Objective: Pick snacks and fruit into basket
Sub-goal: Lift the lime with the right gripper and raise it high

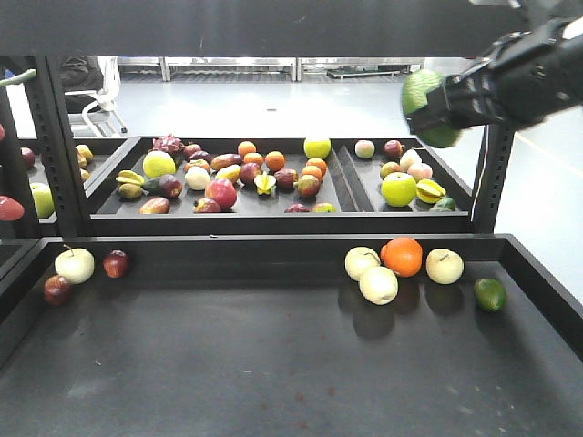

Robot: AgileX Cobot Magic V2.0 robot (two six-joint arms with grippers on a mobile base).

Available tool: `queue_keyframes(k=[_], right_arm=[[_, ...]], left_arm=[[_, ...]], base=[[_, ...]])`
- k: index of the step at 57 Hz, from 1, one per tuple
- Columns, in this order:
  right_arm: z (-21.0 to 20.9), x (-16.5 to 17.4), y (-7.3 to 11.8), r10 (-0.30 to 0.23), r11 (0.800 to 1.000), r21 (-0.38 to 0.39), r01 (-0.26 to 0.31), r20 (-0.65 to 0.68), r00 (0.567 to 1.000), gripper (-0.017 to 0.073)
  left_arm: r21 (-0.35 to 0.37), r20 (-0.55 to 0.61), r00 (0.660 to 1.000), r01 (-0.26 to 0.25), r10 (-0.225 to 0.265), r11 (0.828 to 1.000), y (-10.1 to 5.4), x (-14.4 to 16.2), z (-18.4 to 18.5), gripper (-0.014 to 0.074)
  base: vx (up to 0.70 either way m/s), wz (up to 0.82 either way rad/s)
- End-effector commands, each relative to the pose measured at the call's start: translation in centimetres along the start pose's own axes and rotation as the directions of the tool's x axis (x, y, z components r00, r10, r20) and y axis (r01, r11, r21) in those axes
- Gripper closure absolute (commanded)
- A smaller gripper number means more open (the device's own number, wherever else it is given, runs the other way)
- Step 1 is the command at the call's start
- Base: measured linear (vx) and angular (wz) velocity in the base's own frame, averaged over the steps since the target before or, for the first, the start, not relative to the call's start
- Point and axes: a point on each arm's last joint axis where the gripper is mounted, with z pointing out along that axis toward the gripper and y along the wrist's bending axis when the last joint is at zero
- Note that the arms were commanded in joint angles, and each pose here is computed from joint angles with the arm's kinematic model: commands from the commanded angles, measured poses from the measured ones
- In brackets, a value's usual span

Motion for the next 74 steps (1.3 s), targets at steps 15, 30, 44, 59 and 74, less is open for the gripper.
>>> queue_keyframes(k=[15, 30, 44, 59, 74], right_arm=[[-7.9, 5.0, 3.2, -0.016, 0.997, 0.081, -0.005, 0.267, 0.963, 0.0567], [-10.9, 8.9, 4.2, -0.02, 0.995, 0.099, -0.008, 0.281, 0.959, 0.0567], [-12.3, 9.9, 4.4, -0.029, 0.992, 0.126, -0.017, 0.358, 0.933, 0.0567], [-12.3, 9.9, 4.5, -0.012, 0.993, 0.112, -0.03, 0.359, 0.933, 0.0565], [-12.3, 9.9, 4.5, -0.012, 0.993, 0.112, -0.03, 0.359, 0.933, 0.0565]], left_arm=[[0.078, 0.142, 0.981, 0.122, -0.132, 0.989, -0.1, -2.0, -3.1, 0.06], [0.116, 0.162, 0.97, 0.162, -0.18, 0.98, -0.5, 0.1, -4.3, 0.06], [0.136, 0.257, 0.945, 0.174, -0.205, 0.975, -0.7, 2.5, -6.3, 0.06], [0.135, 0.259, 0.944, 0.174, -0.205, 0.975, -0.6, 2.7, -7.1, 0.06], [0.135, 0.254, 0.945, 0.174, -0.204, 0.975, -0.7, 2.7, -7.0, 0.06]], base=[[0.0, 0.0], [0.0, 0.0], [0.0, 0.0], [0.0, 0.0], [0.0, 0.0]])
